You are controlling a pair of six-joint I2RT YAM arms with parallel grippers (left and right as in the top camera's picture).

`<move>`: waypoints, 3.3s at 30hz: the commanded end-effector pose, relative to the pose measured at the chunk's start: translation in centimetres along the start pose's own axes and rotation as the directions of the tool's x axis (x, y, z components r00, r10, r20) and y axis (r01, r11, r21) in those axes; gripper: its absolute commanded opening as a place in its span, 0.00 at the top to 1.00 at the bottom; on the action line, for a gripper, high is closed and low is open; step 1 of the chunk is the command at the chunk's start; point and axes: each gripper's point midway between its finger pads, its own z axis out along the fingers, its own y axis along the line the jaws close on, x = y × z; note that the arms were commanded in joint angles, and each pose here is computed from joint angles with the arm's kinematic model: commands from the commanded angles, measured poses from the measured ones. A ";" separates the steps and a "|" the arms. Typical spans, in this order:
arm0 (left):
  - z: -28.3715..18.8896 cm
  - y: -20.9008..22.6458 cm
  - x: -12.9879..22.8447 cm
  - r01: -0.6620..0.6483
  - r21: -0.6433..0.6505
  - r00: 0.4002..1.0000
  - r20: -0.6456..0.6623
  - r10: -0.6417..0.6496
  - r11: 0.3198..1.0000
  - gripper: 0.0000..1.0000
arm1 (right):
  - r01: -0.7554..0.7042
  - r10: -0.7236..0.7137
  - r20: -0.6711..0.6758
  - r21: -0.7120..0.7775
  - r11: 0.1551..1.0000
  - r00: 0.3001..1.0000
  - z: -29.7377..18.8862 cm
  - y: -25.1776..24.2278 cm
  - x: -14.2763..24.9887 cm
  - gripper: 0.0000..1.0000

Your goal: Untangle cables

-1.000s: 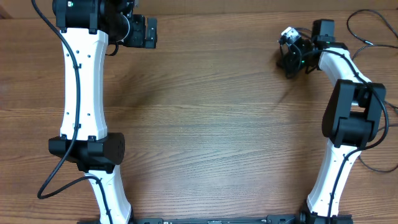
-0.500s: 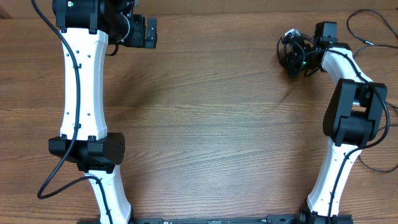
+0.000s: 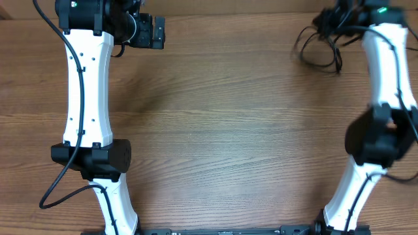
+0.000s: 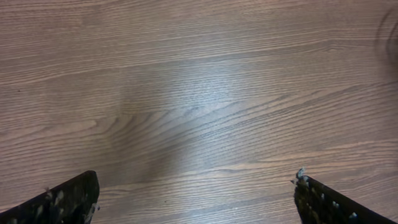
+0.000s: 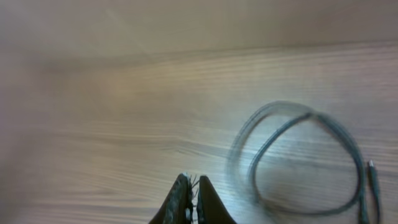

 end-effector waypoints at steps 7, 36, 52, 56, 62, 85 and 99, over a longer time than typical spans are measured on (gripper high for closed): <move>-1.7 -0.8 -0.6 -0.007 0.017 0.999 0.049 0.006 1.000 0.00 | -0.034 0.099 0.254 -0.248 0.968 0.962 -16.9 11.4 -6.2 0.96; -1.7 -0.7 -0.8 -0.015 0.014 0.998 0.056 0.014 1.000 0.00 | 0.699 -0.731 -0.127 -0.221 0.680 0.671 8.8 -1.7 14.6 0.10; -1.7 -0.7 -0.3 -0.012 0.013 0.999 0.039 0.011 1.000 0.00 | 0.690 -0.721 -0.202 -0.208 0.693 0.663 14.8 -5.6 18.6 0.30; -1.7 -0.7 -0.3 -0.012 0.013 0.999 0.038 0.011 1.000 0.00 | 0.623 -0.659 -0.231 -0.215 0.752 0.716 15.2 -5.5 19.6 0.94; -1.7 -0.7 -0.3 -0.012 0.013 0.999 0.039 0.011 1.000 0.00 | 0.425 -0.453 -0.260 -0.157 0.891 0.853 13.9 -4.1 17.8 0.96; -1.7 -1.3 -0.1 -0.001 0.050 1.000 0.028 0.000 0.999 0.00 | -0.121 0.342 0.546 -0.400 0.909 0.764 -21.1 13.3 -16.9 0.96; -1.7 -1.3 0.2 0.002 0.048 1.000 0.015 -0.002 0.999 0.00 | -0.319 0.327 0.347 -0.083 0.944 0.879 -14.9 7.2 -9.7 0.96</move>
